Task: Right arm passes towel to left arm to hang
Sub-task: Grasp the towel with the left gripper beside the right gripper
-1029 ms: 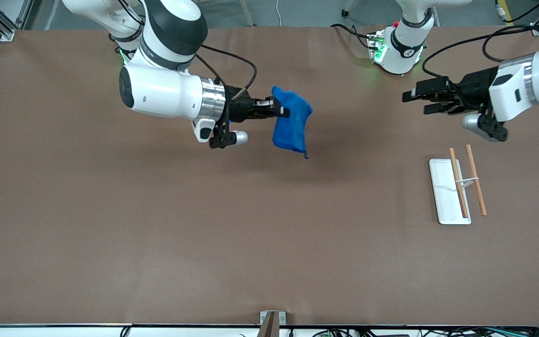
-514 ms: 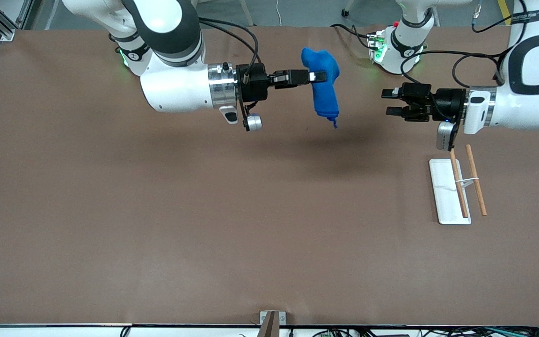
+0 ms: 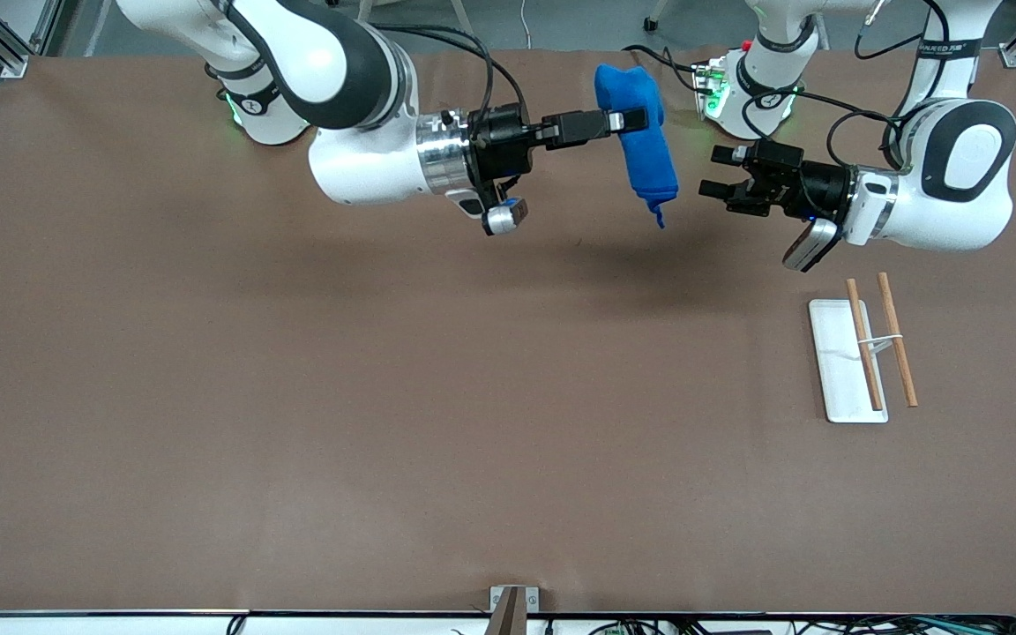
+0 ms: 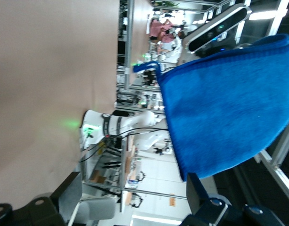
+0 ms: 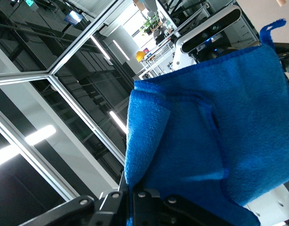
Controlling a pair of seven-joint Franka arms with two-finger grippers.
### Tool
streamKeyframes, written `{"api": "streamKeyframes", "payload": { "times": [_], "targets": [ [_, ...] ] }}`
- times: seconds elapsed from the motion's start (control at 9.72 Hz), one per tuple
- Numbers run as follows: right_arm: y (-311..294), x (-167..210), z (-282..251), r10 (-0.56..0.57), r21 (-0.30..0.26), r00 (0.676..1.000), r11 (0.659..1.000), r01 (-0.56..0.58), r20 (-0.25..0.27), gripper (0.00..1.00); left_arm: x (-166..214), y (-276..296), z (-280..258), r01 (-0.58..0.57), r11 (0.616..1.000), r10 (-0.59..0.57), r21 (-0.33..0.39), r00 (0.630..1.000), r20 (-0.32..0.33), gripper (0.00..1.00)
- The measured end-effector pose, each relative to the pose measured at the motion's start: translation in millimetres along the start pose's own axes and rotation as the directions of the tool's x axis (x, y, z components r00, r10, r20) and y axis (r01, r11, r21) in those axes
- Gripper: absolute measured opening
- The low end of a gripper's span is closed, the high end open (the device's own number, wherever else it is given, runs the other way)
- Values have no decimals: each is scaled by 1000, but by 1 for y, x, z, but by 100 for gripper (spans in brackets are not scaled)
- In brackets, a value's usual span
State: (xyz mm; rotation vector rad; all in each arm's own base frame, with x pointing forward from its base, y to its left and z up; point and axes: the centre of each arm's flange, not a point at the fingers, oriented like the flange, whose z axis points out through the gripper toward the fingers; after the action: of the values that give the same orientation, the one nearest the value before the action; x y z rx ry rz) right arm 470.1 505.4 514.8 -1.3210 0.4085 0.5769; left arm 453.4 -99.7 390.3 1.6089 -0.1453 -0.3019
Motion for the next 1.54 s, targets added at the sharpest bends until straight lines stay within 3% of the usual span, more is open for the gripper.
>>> {"api": "streamKeyframes", "payload": {
  "times": [0.31,0.62,1.13,1.44,1.54],
  "targets": [
    [8,7,14,27,74,999,997,-28,18,4,-24,-15,16,-85,980,73,-179,995,-70,94],
    [21,17,28,29,88,999,996,-31,34,4,-41,-28,28,-147,936,93,-320,980,-178,93],
    [25,15,34,23,85,999,996,-26,41,4,-45,-34,61,-226,885,123,-407,957,-264,88],
    [27,14,37,19,82,999,996,-23,41,4,-45,-33,76,-228,865,108,-447,954,-279,85],
    [28,13,37,14,80,999,997,-17,39,4,-45,-33,75,-232,858,107,-459,954,-282,80]
  ]
}}
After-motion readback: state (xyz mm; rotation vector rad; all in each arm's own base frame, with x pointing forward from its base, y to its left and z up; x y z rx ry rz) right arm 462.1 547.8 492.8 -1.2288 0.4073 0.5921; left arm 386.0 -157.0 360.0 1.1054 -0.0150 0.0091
